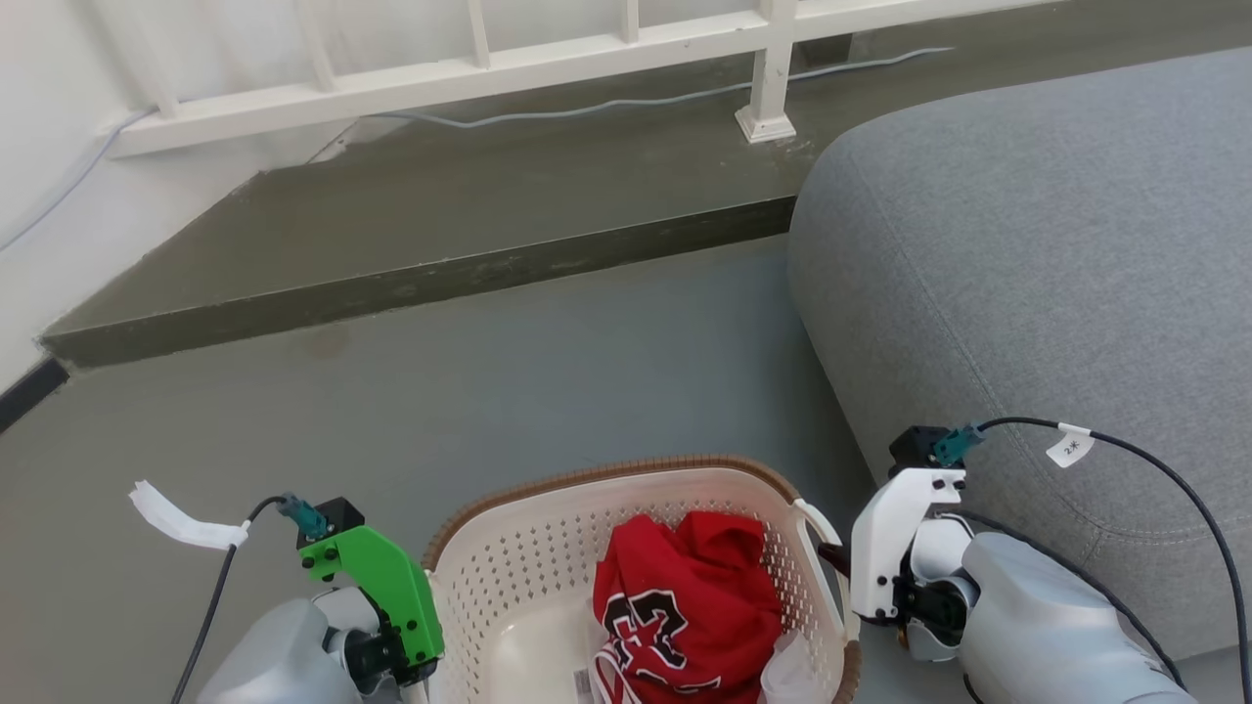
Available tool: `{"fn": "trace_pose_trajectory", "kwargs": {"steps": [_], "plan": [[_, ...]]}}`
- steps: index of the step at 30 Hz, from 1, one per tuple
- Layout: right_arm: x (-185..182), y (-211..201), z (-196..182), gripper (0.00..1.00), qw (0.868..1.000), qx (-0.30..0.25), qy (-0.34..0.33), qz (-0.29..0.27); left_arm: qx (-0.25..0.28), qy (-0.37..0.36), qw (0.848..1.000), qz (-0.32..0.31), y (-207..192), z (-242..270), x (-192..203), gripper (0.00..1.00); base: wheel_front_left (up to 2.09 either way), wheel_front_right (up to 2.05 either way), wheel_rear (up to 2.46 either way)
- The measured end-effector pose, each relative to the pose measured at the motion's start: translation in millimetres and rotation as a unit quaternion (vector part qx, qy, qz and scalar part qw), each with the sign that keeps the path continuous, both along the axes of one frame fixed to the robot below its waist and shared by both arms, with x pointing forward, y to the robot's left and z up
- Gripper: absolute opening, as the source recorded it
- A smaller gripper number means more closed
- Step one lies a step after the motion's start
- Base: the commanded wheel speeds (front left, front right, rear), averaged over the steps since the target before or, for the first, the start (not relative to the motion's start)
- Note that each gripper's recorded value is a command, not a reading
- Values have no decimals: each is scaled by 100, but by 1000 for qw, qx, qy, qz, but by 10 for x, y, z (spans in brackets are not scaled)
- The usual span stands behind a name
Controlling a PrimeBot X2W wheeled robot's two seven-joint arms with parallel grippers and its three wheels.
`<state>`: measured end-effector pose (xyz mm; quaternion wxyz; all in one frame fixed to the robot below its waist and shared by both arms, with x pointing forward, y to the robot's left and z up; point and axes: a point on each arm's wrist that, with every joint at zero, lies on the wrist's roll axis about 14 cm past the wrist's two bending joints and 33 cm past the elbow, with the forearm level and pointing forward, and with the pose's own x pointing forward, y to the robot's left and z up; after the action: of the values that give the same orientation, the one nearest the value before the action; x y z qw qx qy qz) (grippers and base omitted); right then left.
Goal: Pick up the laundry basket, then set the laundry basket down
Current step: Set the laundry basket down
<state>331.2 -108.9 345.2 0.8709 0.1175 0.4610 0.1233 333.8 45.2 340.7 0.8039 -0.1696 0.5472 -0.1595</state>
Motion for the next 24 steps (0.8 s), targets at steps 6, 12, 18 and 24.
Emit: {"fn": "trace_pose_trajectory", "kwargs": {"steps": [6, 12, 18, 24], "plan": [[54, -45, -49, 0, 1000, -4, -4, -5, -2, -1, 1000, -1, -24, -47, 30, 0, 0, 0, 0], [232, -44, -40, 0, 1000, -9, -18, -2, -1, -17, 1000, 6, -37, -46, 203, 0, 0, 0, 0], [433, -70, -69, 0, 999, -16, -28, -3, 2, -33, 999, 13, -51, -81, 410, 0, 0, 0, 0], [568, -88, -141, 0, 999, -22, -29, -5, 5, -43, 999, 18, -65, -138, 571, 0, 0, 0, 0]]}}
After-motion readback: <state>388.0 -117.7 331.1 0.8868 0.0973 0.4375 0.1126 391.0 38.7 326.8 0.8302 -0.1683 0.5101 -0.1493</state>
